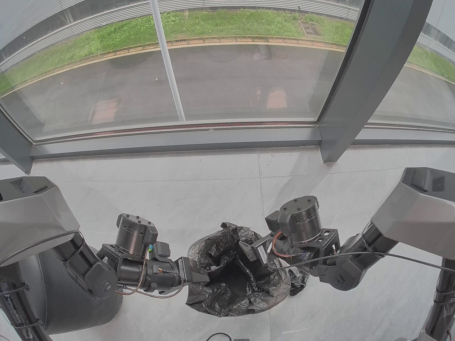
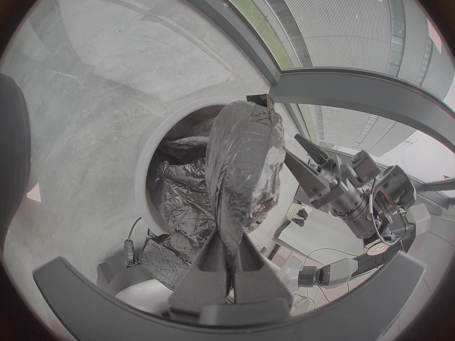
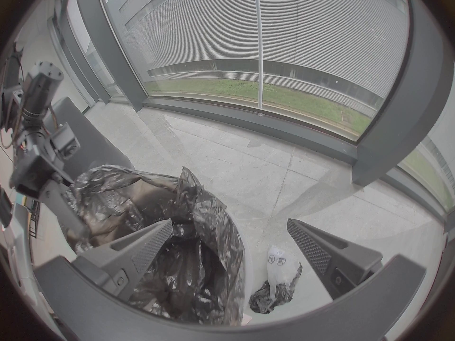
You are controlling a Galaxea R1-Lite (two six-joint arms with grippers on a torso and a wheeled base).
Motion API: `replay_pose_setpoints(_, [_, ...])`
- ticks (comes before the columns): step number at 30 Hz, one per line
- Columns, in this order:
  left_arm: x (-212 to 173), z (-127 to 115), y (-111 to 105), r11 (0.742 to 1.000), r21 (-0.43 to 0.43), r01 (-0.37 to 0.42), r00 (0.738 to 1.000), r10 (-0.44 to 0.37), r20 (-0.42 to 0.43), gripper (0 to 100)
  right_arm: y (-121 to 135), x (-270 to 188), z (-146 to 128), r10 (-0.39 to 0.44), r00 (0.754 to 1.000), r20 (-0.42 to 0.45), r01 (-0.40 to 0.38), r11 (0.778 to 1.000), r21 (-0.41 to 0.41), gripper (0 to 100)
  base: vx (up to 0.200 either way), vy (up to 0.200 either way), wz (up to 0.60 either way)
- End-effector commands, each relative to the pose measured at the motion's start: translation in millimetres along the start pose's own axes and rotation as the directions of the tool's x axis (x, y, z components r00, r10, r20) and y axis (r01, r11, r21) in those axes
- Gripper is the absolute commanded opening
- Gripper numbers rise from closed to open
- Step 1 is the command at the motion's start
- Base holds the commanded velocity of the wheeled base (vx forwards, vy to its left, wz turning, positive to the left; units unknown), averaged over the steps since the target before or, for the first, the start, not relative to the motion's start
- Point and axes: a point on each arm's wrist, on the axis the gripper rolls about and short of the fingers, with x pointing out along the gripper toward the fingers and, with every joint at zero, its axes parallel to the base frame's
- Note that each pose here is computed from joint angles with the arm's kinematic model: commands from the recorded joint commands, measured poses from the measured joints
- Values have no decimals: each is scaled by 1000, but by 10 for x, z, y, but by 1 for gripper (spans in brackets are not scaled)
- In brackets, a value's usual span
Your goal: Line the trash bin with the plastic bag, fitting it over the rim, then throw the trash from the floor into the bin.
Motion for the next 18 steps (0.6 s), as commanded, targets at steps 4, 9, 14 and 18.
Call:
replay_pose_setpoints(4, [5,-8,3,1000,2,-1,1000,1,-3,0,187,528,-58,-28,1000,9,28,999,-46,100,0,0,0])
replay_pose_setpoints(9, [5,-8,3,1000,3,-1,1000,1,-3,0,217,657,32,-28,999,15,28,999,-45,100,0,0,0])
replay_pose_setpoints(14, [3,-5,5,1000,2,-1,1000,1,-2,0,247,758,93,-29,999,29,30,999,-40,100,0,0,0])
replay_pose_setpoints(18, [3,-5,5,1000,2,-1,1000,1,-2,0,249,772,134,-30,998,46,31,999,-33,100,0,0,0])
